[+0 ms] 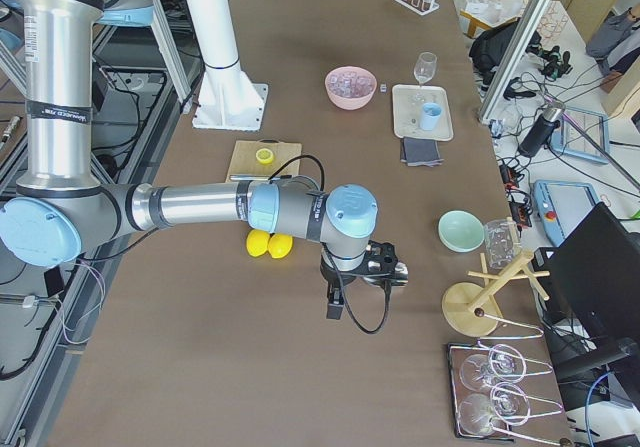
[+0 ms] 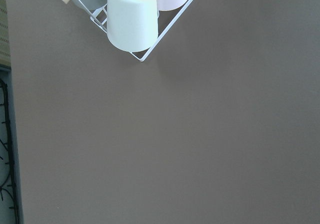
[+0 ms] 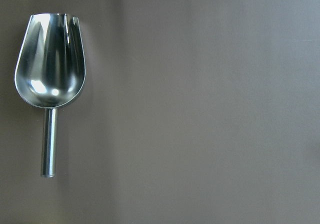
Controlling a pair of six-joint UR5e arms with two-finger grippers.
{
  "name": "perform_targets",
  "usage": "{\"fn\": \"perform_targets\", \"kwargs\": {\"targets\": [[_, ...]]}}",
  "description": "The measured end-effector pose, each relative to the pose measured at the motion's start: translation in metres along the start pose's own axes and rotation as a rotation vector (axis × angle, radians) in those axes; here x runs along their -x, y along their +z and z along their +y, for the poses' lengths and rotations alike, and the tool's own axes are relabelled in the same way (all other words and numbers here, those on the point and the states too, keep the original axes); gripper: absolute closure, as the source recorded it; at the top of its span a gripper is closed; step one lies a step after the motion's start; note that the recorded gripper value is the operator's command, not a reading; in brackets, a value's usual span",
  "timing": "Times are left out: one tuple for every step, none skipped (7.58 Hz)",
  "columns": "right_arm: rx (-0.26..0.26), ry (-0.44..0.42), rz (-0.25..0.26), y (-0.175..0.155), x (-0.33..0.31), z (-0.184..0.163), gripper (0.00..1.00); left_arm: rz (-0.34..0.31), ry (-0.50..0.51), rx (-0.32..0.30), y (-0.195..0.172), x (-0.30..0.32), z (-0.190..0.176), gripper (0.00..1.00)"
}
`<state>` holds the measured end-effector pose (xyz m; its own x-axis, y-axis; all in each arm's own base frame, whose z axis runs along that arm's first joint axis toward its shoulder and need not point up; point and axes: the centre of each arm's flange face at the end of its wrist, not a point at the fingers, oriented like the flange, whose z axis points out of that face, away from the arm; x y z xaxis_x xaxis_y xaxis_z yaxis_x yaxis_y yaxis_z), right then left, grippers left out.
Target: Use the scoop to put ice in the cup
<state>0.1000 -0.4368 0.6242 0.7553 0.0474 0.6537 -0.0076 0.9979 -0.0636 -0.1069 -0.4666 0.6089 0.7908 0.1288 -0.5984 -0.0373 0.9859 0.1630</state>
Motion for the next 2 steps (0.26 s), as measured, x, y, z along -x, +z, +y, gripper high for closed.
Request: {"fn": "perform_targets", "kwargs": {"targets": [[0.001,0.001,0.001,0.0002,-0.0003,0.0001,0.0,0.0,0.001,0.0,0.0001,-0.0001,-0.0001,0.01],[0.002,0.002,0.002,0.0006,-0.0008,0.0001,0.0,0.0,0.001,0.001,0.0006,-0.0002,-0.0002,0.01]]}}
